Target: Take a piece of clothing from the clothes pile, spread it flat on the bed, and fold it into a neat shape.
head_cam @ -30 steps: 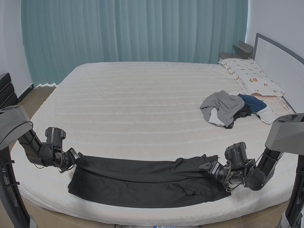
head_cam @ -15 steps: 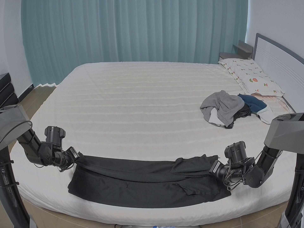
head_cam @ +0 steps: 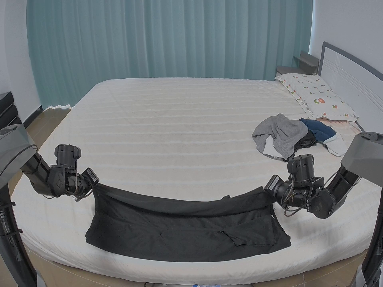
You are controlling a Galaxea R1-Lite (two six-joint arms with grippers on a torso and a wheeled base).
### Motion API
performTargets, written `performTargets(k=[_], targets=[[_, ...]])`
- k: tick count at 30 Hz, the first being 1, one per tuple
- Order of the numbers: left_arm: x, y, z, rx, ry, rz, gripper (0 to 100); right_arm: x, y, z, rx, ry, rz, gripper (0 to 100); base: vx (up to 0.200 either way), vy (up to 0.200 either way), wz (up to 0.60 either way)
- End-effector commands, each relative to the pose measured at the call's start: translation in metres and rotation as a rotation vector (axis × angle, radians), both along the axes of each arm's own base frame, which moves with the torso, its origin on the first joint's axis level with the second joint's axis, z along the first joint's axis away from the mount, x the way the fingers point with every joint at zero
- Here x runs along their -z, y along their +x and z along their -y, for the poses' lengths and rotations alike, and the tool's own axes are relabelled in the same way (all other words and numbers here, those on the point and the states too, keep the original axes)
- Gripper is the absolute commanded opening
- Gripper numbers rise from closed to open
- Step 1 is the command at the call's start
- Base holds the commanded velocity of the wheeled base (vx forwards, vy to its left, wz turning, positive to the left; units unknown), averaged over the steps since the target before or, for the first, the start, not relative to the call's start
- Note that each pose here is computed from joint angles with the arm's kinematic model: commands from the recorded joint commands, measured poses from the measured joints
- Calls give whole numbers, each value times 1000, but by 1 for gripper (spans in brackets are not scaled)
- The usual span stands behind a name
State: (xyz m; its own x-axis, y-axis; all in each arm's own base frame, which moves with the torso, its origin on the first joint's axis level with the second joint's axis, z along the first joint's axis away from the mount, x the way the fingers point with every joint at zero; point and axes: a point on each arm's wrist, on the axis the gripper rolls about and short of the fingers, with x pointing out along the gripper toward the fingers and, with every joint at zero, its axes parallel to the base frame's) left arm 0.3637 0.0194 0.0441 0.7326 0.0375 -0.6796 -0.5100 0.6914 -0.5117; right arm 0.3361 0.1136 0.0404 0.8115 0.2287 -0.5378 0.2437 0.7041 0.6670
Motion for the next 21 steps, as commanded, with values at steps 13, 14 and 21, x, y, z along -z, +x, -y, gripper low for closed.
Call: performTargets(k=[13,14,21], targets=[[16,-22,1,61,35,-82,0,9,-9,23,8,3,-10,0,0,0,0],[20,-26,2,79,51,-101,0,12,-12,24,-2,-5,-21,0,0,0,0],[33,-49,6,148,102,-192,0,37,-32,29,-59,-70,-113,0,0,0,0]])
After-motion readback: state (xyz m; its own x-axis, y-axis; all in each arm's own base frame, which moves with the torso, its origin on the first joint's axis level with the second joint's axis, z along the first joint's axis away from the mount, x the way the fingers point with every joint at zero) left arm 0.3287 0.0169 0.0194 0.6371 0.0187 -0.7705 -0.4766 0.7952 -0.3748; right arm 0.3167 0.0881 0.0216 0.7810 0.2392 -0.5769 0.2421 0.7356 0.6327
